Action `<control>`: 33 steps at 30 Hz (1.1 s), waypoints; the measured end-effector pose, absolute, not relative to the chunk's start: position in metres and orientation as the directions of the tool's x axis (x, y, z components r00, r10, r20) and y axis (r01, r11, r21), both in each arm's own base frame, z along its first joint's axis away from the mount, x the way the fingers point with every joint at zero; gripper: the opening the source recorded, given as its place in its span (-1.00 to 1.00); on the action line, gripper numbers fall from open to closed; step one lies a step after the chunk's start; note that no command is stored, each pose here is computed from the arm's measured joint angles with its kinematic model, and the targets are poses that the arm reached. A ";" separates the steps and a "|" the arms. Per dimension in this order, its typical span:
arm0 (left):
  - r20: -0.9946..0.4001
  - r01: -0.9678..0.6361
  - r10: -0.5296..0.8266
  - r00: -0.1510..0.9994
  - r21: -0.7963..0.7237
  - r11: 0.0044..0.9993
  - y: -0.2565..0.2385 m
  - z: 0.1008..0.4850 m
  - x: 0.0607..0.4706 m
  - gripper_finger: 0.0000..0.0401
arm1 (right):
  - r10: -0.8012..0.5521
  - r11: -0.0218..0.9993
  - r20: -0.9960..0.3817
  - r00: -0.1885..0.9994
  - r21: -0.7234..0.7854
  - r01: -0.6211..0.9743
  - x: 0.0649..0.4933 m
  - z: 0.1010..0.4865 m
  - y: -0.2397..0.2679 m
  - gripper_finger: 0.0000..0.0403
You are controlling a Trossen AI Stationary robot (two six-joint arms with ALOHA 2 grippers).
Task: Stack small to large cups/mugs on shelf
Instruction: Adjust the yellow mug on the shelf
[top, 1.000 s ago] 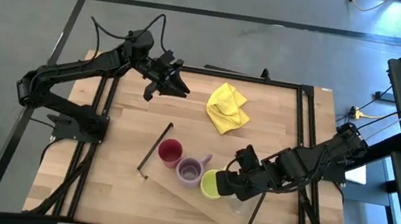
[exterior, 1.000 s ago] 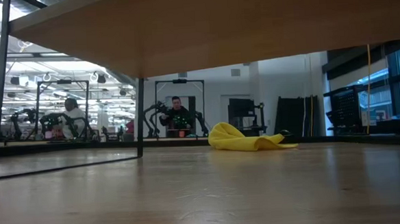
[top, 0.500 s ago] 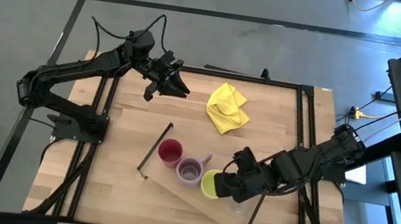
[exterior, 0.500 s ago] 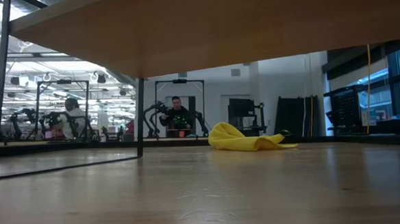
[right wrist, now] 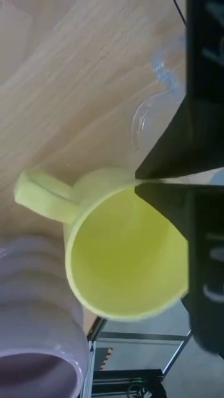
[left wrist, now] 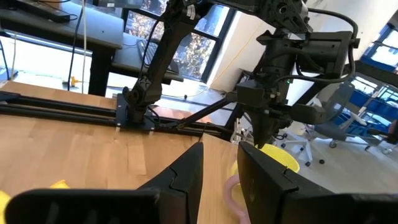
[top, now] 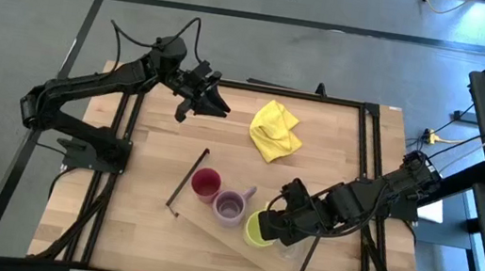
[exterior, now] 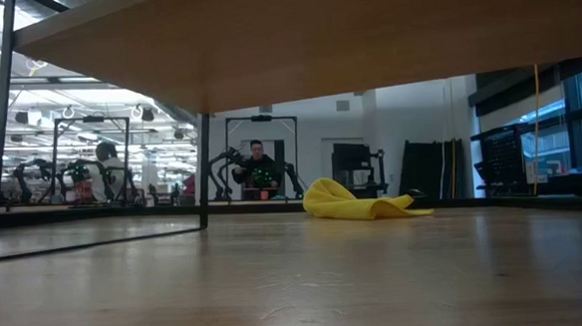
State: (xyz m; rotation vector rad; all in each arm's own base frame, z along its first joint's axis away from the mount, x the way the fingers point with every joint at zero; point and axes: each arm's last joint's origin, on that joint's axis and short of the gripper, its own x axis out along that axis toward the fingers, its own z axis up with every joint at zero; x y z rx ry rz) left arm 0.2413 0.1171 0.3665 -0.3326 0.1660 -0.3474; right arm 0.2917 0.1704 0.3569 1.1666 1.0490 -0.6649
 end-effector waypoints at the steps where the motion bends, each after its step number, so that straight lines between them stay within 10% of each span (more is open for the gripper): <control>1: -0.102 0.306 -0.360 0.927 -0.347 0.887 0.117 0.366 0.241 -0.53 | 0.090 0.297 -0.913 0.397 0.405 0.865 0.292 0.357 0.170 -0.92; 33: -0.141 0.291 -0.363 0.921 -0.369 0.883 0.116 0.361 0.240 -0.53 | 0.024 0.281 -0.863 0.504 0.490 0.825 0.272 0.376 0.172 -0.82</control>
